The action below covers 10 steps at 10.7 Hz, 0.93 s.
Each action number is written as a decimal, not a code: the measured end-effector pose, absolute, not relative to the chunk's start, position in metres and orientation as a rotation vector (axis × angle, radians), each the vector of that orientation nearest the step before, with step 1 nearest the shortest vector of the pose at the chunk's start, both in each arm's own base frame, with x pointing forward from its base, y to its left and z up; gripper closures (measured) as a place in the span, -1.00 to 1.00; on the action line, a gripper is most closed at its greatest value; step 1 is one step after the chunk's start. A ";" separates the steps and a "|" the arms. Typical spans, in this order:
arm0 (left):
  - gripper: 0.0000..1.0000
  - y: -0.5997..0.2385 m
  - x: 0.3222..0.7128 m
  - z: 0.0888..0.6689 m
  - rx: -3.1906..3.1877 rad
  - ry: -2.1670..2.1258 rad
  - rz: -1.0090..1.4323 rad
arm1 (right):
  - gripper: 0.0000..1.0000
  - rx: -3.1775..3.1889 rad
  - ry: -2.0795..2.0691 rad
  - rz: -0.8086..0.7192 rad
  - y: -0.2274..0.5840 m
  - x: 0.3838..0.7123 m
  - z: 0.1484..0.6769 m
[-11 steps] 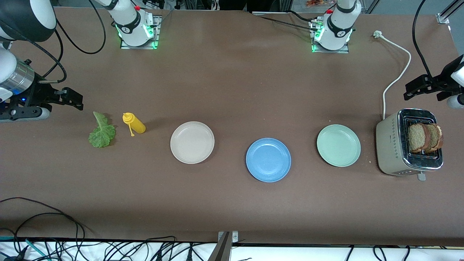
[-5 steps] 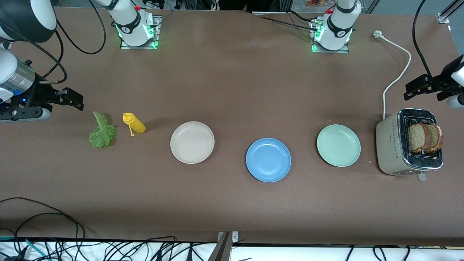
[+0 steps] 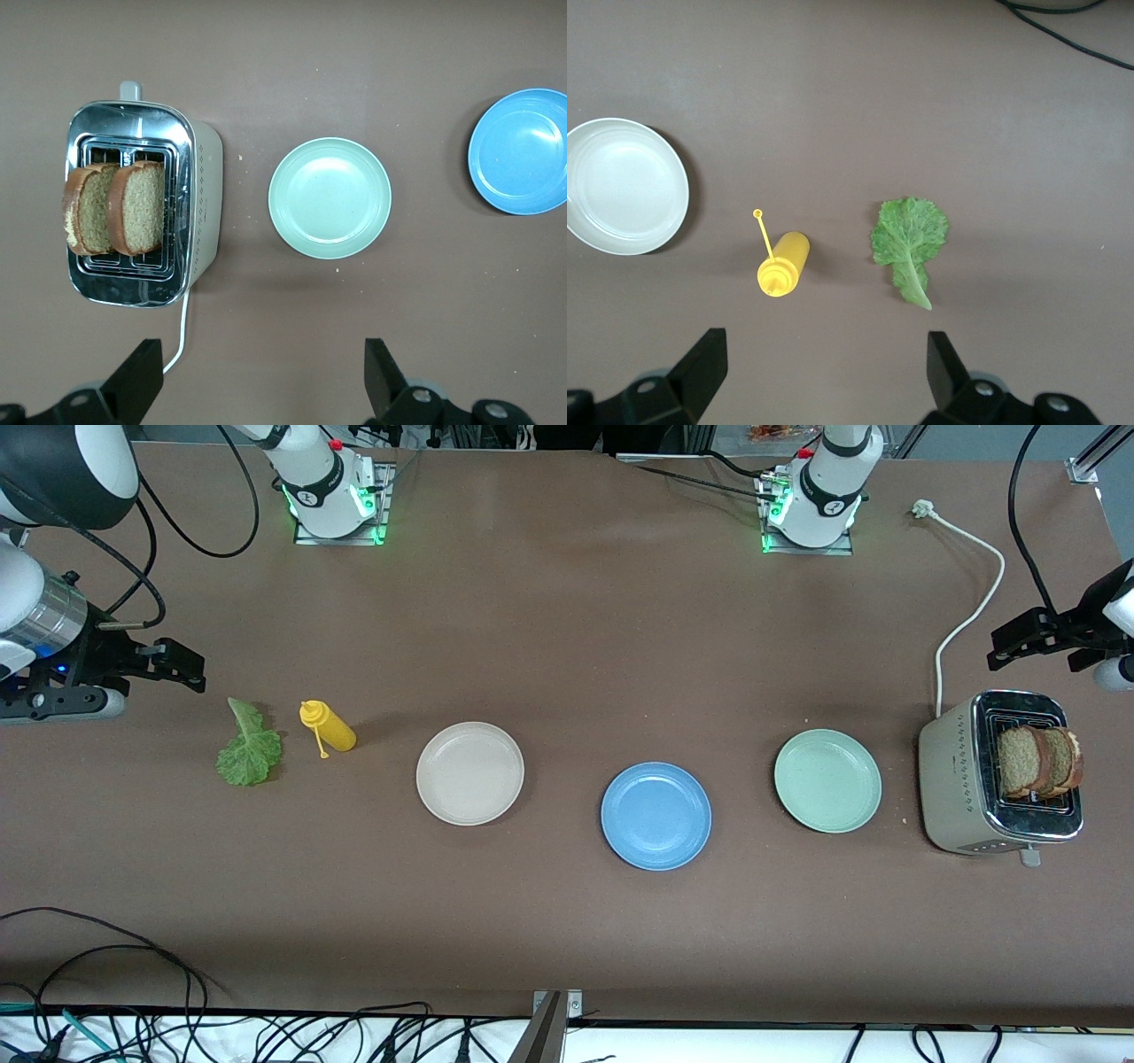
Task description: Make sandwich in blue plate with both arms
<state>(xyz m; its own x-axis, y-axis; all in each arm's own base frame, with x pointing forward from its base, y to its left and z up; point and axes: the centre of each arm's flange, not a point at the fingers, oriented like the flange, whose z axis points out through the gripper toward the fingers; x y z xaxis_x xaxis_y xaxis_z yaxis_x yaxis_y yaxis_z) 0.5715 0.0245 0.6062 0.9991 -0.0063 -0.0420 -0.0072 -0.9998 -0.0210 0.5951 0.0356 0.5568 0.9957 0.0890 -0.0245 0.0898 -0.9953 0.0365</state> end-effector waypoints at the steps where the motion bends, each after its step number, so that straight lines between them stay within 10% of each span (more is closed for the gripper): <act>1: -1.00 0.025 0.571 0.606 -3.120 0.010 0.065 | -1.00 3.101 0.139 -0.036 0.036 0.595 0.557; 10: -1.00 0.025 0.571 0.606 -3.120 0.010 0.066 | -1.00 3.093 0.148 -0.041 0.036 0.596 0.554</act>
<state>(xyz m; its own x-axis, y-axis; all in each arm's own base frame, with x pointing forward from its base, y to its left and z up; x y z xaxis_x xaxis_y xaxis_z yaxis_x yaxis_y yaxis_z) 0.5715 0.0248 0.6062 0.9991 -0.0057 -0.0421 -0.0066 -0.9998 -0.0211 0.5960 0.0360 0.5543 0.9951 0.0948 -0.0286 0.0960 -0.9944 0.0435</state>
